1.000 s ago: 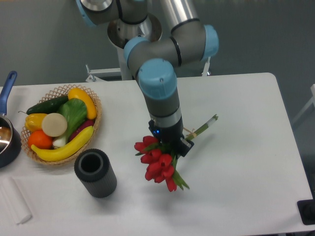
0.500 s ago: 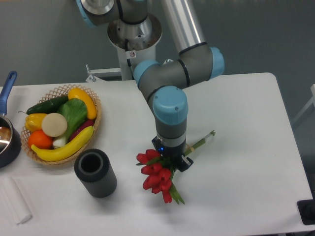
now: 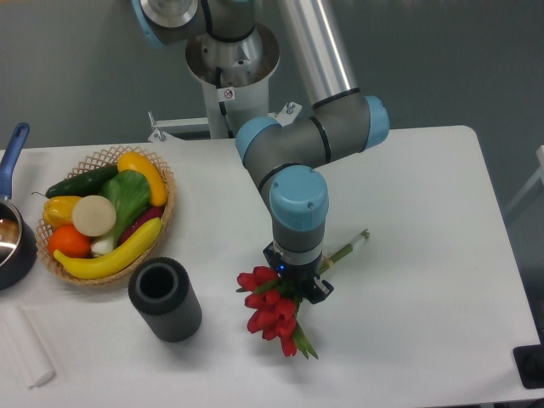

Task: Place the flowers on the table
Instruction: 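Lower the tulips onto the table beside the black cup, then open the gripper to release the tulip stems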

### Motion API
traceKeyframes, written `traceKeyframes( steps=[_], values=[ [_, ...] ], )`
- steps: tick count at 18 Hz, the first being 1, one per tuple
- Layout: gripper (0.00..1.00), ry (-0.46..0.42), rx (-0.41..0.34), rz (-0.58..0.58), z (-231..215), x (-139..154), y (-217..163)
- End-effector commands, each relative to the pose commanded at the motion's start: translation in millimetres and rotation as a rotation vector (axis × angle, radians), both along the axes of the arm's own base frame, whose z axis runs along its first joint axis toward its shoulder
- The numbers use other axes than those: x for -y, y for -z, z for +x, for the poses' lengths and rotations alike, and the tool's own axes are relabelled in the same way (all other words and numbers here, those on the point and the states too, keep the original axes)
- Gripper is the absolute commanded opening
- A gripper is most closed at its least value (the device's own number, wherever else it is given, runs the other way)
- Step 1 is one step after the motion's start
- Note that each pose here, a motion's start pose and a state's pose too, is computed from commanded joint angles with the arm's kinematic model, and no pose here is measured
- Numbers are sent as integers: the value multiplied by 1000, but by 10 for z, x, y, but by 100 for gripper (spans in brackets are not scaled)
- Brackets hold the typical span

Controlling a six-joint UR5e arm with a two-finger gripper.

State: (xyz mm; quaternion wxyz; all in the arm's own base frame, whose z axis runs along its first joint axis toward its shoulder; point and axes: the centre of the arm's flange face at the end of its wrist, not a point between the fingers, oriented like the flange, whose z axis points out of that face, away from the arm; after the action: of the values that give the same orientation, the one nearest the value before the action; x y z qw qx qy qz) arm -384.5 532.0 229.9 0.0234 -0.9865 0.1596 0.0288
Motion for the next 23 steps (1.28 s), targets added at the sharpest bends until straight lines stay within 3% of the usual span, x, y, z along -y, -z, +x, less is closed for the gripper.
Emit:
traceKeyframes(
  steps=[8, 10, 12, 13, 14, 17, 23],
  values=[
    [47, 2, 13, -11, 50, -34, 102],
    [64, 5, 15, -13, 57, -42, 122],
    [72, 5, 11, -9, 50, -48, 98],
    [80, 3, 8, -7, 43, -42, 78],
    [98, 6, 4, -5, 44, -38, 48],
    [100, 2, -17, 20, 27, -34, -142],
    [100, -20, -118, 113, -135, 69, -993]
  ],
)
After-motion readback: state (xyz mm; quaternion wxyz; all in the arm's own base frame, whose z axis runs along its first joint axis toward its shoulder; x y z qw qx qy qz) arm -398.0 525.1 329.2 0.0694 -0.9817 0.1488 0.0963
